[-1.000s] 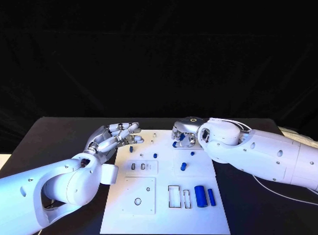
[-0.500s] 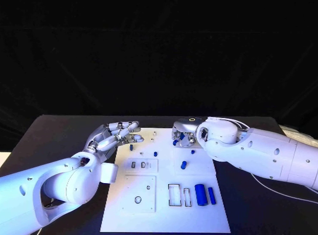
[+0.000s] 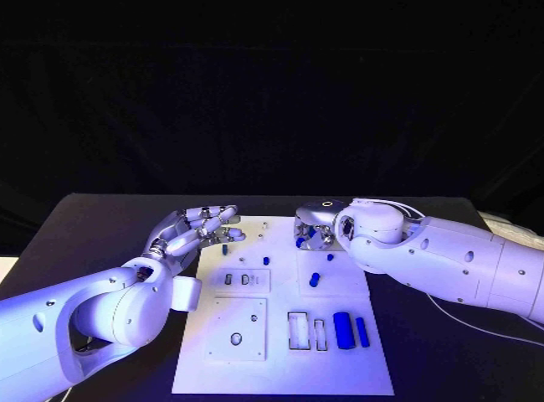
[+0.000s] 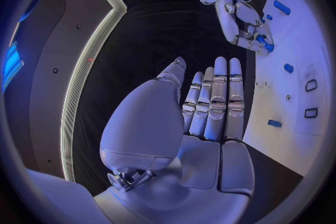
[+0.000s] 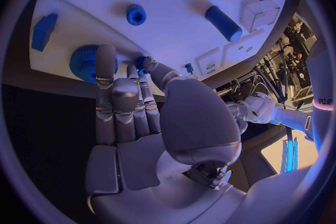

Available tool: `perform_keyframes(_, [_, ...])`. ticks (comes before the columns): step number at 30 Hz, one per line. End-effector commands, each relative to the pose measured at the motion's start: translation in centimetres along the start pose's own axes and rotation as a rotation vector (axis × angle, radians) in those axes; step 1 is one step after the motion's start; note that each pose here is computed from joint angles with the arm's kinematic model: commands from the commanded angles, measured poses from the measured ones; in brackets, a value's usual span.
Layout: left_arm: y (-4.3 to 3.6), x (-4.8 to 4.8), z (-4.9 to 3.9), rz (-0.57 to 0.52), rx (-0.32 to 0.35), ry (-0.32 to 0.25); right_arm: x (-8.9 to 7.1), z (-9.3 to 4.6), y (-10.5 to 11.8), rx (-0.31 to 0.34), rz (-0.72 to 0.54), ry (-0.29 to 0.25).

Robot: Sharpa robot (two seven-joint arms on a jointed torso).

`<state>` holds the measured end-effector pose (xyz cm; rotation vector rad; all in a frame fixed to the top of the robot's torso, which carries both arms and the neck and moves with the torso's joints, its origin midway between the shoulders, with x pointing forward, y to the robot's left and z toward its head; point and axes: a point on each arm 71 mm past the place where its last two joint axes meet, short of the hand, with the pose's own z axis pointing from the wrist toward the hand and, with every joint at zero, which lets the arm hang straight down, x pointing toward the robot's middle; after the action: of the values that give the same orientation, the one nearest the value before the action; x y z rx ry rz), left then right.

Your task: Assemble the parts on the task board

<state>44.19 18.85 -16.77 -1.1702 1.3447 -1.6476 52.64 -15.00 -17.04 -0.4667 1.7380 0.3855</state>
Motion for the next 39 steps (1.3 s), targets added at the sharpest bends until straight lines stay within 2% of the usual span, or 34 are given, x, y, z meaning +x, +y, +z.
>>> perform_keyframes(1, [-0.14,0.3,0.02,-0.006,0.005,0.025,0.2,0.0,0.0,-0.006,-0.004,0.009])
perform_keyframes(7, [-0.11,0.29,0.03,-0.007,0.001,0.026,-0.1,0.1,-0.2,0.009,0.007,-0.028])
perform_keyframes(14, [-0.12,0.28,0.04,-0.005,0.001,0.027,-1.2,-0.1,0.3,-0.008,0.038,-0.177])
perform_keyframes(18, [-0.12,0.27,0.04,-0.004,0.002,0.027,-1.7,-0.3,0.6,-0.01,0.052,-0.235])
perform_keyframes(29, [-0.22,0.28,-0.06,-0.004,0.001,0.029,-2.2,0.0,1.1,-0.003,0.063,-0.295])
perform_keyframes(39, [-0.66,0.65,0.17,-0.005,0.008,0.04,-2.3,1.6,1.9,-0.01,0.07,-0.297])
